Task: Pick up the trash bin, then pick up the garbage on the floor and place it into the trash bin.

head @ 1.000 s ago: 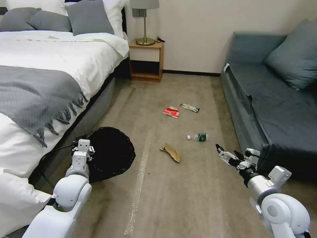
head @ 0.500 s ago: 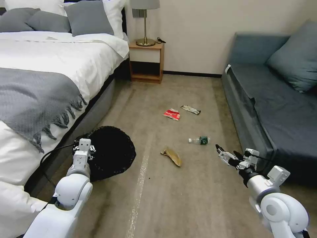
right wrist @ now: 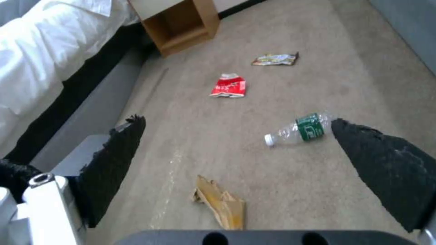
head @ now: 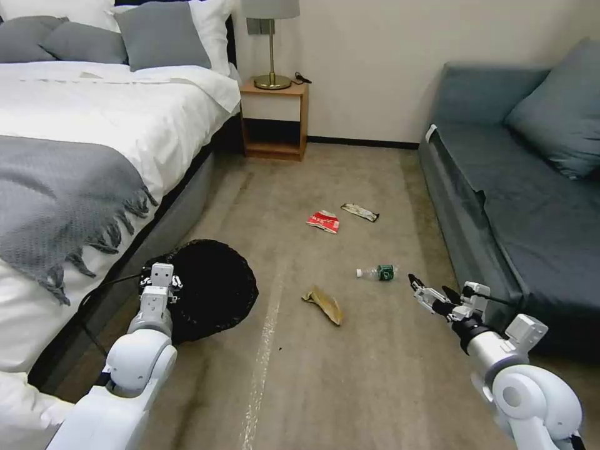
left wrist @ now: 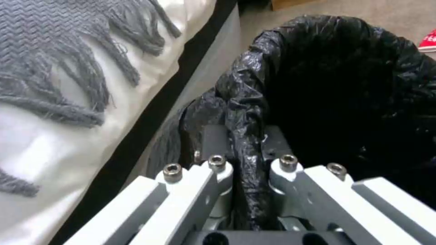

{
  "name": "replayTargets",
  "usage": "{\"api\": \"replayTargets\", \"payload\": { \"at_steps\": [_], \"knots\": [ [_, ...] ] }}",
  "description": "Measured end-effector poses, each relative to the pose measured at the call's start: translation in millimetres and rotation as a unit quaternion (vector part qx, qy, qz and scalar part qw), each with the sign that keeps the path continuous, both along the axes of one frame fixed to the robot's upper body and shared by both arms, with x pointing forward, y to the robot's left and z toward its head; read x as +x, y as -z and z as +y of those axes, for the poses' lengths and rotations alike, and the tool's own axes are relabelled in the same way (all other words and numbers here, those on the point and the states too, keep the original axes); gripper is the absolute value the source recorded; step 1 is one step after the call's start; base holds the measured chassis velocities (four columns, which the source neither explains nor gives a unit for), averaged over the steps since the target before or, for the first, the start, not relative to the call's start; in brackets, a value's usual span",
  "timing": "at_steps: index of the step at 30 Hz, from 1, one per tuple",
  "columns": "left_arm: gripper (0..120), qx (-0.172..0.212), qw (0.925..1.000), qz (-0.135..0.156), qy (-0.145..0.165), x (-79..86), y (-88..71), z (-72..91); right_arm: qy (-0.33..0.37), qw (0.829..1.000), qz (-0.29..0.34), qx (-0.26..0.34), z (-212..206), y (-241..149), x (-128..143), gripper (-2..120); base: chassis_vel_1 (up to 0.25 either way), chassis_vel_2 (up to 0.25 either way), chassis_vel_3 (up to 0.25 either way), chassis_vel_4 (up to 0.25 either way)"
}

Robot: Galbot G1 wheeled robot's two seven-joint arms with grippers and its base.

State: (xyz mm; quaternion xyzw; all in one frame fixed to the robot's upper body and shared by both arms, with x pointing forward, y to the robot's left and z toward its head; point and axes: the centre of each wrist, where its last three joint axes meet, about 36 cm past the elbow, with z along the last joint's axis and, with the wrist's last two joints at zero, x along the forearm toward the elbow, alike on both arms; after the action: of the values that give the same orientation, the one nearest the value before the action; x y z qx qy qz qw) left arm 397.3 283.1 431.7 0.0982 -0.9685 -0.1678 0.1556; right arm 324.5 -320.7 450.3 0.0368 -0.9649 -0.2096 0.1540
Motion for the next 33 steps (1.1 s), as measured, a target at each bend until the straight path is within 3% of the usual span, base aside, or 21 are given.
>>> {"api": "replayTargets", "payload": {
  "at_steps": [33],
  "knots": [
    [5, 0.005, 0.9999, -0.002, 0.014, 5.9, 7.3, -0.2, 0.006, 1.0, 0.004, -0.006, -0.7, 5.8, -0.4, 100, -0.063, 0.063, 0.067, -0.062]
  ]
}}
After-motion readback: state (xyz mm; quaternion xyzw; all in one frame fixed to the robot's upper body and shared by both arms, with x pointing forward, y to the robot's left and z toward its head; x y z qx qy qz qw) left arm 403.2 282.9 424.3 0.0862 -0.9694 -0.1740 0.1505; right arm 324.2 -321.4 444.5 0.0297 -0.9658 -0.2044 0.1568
